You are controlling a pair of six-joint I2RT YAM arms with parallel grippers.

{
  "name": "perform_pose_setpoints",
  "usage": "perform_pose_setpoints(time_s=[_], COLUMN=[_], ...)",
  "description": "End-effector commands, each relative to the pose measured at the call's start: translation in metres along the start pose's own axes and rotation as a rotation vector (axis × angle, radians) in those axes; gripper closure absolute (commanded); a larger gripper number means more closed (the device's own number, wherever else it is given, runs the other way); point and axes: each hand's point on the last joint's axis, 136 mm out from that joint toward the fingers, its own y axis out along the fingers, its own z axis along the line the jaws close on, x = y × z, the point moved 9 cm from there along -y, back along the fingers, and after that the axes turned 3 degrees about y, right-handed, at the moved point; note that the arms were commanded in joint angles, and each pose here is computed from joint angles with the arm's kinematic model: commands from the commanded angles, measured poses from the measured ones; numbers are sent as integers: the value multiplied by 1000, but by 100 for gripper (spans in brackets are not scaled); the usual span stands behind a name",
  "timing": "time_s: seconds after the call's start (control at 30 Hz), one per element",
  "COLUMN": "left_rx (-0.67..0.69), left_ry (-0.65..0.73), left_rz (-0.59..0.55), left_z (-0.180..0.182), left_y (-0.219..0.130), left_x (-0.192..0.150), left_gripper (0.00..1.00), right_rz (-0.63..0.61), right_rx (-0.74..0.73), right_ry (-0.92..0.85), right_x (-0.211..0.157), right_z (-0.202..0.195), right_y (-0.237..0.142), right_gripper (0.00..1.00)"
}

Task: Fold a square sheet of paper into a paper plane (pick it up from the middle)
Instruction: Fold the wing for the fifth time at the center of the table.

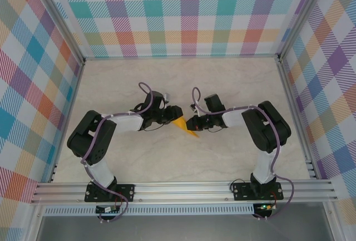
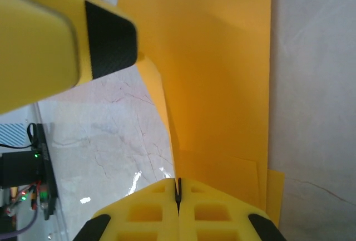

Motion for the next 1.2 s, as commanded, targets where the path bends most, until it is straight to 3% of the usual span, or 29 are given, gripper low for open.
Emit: perform_pose_setpoints(time_s=[0.0, 1.17], left_rx=[-49, -99], left_ry=[42, 43], left_rz=[6, 44], left_z=[-5, 2], left_y=[-3, 14], left_x=[-5, -10], left_gripper=[59, 60], right_rz=[2, -40], right_rx=[75, 116], right_ry=[59, 394], right_x=[8, 9], right_z=[0, -32], right_y=[3, -3], right_gripper=[99, 100])
